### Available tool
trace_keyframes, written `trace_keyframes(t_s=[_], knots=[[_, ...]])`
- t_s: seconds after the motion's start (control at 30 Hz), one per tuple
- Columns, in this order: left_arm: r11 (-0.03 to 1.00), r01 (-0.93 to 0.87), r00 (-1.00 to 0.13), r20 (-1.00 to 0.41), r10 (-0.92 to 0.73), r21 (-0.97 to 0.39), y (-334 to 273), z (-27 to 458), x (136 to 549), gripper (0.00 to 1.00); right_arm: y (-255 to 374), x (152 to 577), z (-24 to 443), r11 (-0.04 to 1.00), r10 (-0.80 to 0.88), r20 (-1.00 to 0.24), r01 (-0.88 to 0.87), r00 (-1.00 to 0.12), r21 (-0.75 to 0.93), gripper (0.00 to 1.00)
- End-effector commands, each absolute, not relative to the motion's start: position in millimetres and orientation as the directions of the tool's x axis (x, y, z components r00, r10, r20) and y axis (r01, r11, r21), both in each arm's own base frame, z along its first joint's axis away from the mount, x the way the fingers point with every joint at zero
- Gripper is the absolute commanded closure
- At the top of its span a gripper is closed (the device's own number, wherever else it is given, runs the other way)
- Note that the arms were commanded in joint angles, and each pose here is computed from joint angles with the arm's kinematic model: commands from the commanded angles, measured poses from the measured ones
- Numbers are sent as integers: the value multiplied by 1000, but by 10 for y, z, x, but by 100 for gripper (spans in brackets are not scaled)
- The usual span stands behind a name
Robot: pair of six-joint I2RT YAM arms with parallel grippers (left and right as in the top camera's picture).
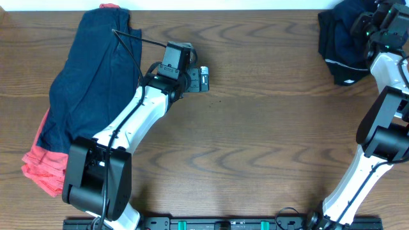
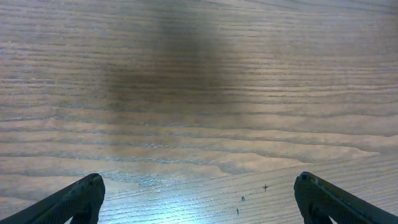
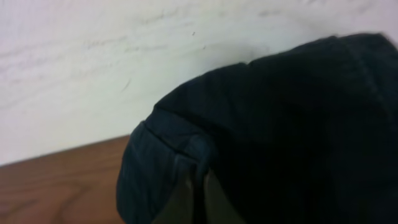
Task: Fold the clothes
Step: 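Place the shorts onto the black garment at top right, right gripper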
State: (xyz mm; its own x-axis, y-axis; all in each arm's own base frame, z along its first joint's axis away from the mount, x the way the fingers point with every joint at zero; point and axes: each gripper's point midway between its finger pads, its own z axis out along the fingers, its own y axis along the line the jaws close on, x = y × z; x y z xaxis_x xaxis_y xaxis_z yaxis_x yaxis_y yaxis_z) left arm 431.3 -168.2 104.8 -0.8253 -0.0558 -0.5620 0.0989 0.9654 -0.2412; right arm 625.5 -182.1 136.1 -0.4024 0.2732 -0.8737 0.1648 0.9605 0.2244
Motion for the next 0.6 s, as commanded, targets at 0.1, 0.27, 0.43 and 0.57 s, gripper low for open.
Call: trace_keyframes(t_s=[0.1,0.27,0.43,0.57], knots=[[966,110,-804,-592,-50,-232,-1658,1209,4357,1,-1740,6035,1046,899,427,-743,154,-515,410,99],[967,110,-807,-589,-50,-231,-1655,1203,4349,1,-1759,5739,692,878,469,-620,255,-629,405,99],[967,109,-807,-589,-49,-231,-1654,1202,4349,1,-1932,5473,453,889,459,-557,352,-692,294,99],[967,109,-807,-589,-50,-231,-1654,1203,4350,1,-1930,5440,431,903,430,-554,331,-713,275,99]])
